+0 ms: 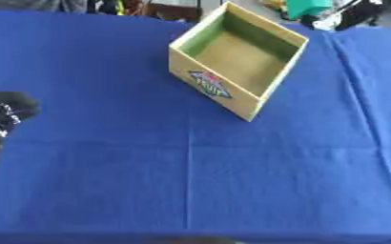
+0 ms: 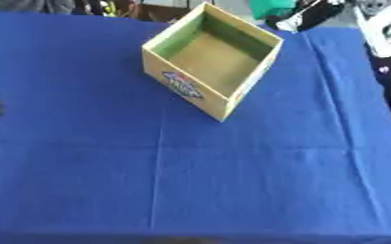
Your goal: Pick up objects on the table and place them in the box.
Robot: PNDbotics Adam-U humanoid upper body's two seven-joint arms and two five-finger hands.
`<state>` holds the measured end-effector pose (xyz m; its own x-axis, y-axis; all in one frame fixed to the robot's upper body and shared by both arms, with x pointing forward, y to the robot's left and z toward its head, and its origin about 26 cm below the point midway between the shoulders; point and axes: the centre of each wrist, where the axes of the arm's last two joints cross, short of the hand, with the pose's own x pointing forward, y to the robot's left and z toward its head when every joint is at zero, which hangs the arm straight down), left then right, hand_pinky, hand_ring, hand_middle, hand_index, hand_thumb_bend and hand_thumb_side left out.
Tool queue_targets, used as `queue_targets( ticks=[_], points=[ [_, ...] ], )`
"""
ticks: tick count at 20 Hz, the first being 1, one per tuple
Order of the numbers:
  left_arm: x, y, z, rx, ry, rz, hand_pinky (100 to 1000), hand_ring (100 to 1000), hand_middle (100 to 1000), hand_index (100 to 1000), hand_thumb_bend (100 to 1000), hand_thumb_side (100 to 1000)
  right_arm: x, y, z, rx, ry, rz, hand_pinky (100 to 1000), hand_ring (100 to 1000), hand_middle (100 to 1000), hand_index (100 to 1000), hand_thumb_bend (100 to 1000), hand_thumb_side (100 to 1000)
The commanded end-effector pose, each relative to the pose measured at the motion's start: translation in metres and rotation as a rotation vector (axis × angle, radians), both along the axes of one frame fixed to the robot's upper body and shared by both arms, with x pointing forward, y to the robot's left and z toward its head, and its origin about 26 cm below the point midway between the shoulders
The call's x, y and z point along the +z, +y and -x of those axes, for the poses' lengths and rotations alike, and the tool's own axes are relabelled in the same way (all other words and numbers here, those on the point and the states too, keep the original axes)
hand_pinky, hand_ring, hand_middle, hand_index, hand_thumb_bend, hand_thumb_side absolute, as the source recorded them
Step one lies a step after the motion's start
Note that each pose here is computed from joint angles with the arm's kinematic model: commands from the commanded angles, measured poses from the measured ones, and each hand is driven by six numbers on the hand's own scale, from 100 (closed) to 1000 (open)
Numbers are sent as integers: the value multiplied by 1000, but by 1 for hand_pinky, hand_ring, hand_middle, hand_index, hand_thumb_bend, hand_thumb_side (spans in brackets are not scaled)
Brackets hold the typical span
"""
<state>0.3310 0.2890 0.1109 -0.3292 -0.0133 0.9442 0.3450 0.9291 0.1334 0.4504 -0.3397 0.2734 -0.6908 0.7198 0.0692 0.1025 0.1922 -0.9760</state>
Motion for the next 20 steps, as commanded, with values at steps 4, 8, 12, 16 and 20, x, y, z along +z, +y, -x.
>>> queue_targets(
  ticks=[4,8,12,16,20],
  points=[
    [11,-5,-3,-32,-34,-9,840,774,605,683,380,1000,-5,18,-17,-11,15,25,705,709,409,473,100,100],
    [12,-8,-4,-40,-36,-7,840,774,604,683,380,1000,-18,27,-25,-21,37,48,704,710,413,480,100,100],
    [12,-9,-4,-45,-39,-3,840,774,604,683,381,1000,-31,34,-29,-30,56,83,706,715,421,492,100,100],
    [13,-10,-4,-48,-40,-1,840,773,604,683,383,1000,-42,41,-32,-28,76,117,709,723,438,513,100,100],
    [12,-11,-4,-51,-39,-1,841,773,604,683,383,1000,-51,44,-34,-35,97,136,714,731,455,534,100,100]
  ],
)
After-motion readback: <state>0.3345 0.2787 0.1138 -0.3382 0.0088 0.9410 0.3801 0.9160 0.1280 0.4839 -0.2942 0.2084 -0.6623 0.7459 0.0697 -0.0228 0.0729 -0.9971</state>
